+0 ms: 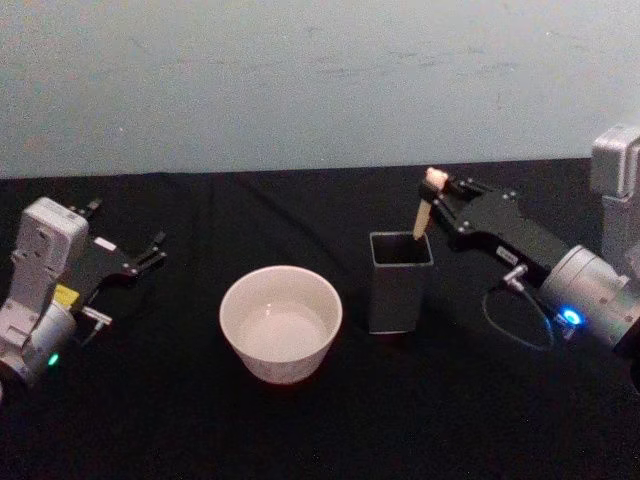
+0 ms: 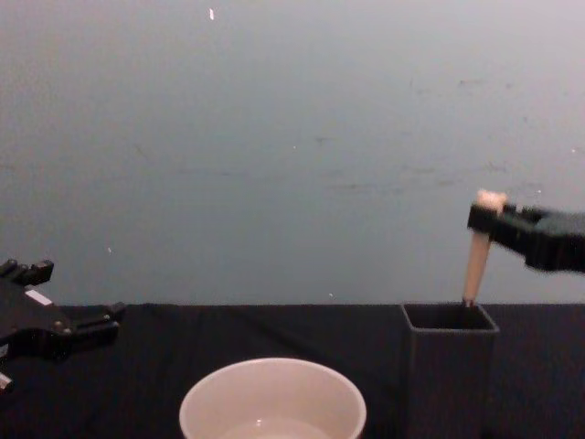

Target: Pick up the stirring spoon with one hand, stir inside the cup, then place it back in its original position.

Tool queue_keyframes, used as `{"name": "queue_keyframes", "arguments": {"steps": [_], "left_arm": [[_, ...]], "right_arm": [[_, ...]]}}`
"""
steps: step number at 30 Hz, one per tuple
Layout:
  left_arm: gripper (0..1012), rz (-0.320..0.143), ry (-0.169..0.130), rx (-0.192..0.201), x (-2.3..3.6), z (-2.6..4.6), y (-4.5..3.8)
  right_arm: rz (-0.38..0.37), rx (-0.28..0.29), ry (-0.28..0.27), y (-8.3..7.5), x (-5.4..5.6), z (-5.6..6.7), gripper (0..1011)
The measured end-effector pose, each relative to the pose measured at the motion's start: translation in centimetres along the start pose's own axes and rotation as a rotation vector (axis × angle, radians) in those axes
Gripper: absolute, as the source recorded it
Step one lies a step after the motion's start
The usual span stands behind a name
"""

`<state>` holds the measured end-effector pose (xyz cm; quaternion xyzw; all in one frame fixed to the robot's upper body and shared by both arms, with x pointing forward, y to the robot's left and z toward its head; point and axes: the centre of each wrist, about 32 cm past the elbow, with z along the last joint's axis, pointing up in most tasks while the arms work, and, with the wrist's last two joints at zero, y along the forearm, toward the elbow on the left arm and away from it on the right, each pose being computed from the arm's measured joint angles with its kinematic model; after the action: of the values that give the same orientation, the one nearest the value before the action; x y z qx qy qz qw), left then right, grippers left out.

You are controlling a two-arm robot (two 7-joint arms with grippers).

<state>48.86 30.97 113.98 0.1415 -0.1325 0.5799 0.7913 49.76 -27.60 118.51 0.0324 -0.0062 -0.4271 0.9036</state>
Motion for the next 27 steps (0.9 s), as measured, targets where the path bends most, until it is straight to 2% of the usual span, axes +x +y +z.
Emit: {"name": "queue_keyframes", "arguments": {"steps": [8,15,21,27], "left_arm": [[1001,0.000,0.000,0.000,0.00,0.00,0.00],[1001,0.000,0.000,0.000,0.00,0.00,0.00],[1002,0.000,0.000,0.000,0.00,0.00,0.00],[1001,0.000,0.000,0.000,0.00,0.00,0.00]], "right_arm": [[0.004,0.097,0.004,0.2,0.0,2.0,214],[0.030,0.199,0.027,1.5,-0.2,3.3,215],[0.068,0.217,0.044,2.8,-1.0,3.3,215],[0.137,0.188,0.048,4.3,-2.4,2.4,214]]}}
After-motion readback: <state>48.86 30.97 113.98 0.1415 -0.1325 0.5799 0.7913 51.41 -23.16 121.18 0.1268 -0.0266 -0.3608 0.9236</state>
